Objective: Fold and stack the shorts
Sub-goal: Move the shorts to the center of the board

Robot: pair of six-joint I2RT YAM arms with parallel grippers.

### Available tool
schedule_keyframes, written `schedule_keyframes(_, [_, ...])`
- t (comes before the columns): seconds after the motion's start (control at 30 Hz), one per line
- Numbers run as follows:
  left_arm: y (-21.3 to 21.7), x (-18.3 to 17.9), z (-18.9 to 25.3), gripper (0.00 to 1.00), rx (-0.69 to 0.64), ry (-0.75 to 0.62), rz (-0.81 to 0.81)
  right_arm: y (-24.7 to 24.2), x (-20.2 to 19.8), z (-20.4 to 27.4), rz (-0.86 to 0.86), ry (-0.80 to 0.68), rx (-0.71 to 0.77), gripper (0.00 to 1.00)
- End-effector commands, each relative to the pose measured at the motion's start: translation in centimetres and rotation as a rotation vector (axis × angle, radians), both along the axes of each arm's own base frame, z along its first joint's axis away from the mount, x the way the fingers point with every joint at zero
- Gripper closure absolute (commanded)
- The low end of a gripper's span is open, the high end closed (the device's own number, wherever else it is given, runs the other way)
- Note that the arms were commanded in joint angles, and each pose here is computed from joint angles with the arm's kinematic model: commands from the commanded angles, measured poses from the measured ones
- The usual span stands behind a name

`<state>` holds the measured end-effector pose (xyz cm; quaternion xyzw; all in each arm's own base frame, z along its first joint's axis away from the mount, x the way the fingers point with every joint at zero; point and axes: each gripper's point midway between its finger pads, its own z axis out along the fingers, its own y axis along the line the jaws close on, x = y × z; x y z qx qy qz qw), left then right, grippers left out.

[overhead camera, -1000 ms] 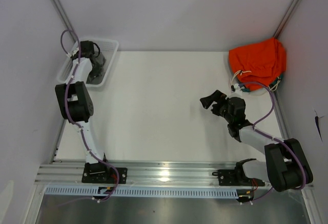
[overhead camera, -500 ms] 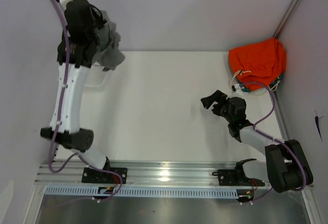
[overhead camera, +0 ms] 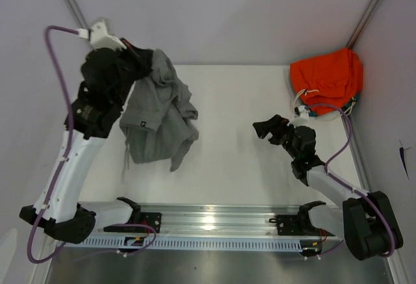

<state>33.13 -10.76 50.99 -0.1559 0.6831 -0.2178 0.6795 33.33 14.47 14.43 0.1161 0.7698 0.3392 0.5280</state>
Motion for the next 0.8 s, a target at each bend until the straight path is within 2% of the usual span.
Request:
schedule_keyframes(0.0, [-3.7, 1.1, -7.7, 0.98, -0.033, 0.143, -0.123, 1.9, -1.1, 4.9, 0.087, -0.217, -0.023, 0.05])
schedule_keyframes(0.1, [-5.7, 0.5, -9.8, 0.98, -0.100, 0.149, -0.192, 2.4, -1.8, 5.6, 0.100, -0.265, -0.058, 0.05])
schedule_keyframes(0.13, [-6.3, 0.4, -14.6, 0.99, -0.079, 0.231, -0.199, 2.4, -1.8, 5.6, 0.094, -0.270, -0.061, 0.05])
schedule_keyframes(0.23, [-7.4, 0.2, -18.1, 0.99, -0.065, 0.259, -0.197, 2.8, -1.8, 5.5, 0.118, -0.274, -0.061, 0.05])
schedule_keyframes(0.4, [-8.1, 0.8, -20.3, 0.99, -0.016, 0.321, -0.210, 6.3, -3.2, 6.7, 0.316, -0.343, -0.038, 0.08])
schedule_keyframes(0.53, [-8.6, 1.3, -21.8, 0.98, 0.008, 0.361, -0.218, 9.5, -3.7, 5.2, 0.433, -0.318, -0.107, 0.09])
schedule_keyframes(0.6, [-9.8, 1.1, -22.6, 0.94, 0.024, 0.380, -0.283, 10.6, -3.9, 4.2, 0.453, -0.302, -0.155, 0.10])
schedule_keyframes(0.67, [-11.2, 0.9, -22.6, 0.79, 0.046, 0.367, -0.362, 11.2, -3.5, 3.9, 0.457, -0.295, -0.179, 0.12])
schedule_keyframes(0.7, [-12.2, 0.5, -22.9, 0.64, 0.055, 0.376, -0.424, 11.4, -3.5, 3.7, 0.458, -0.290, -0.183, 0.12])
schedule_keyframes(0.73, [-12.6, 0.4, -22.8, 0.28, 0.078, 0.363, -0.451, 11.4, -3.4, 3.7, 0.458, -0.290, -0.183, 0.12])
schedule_keyframes(0.77, [-12.9, 0.2, -23.0, 0.04, 0.092, 0.367, -0.462, 11.4, -3.4, 3.7, 0.458, -0.290, -0.183, 0.12])
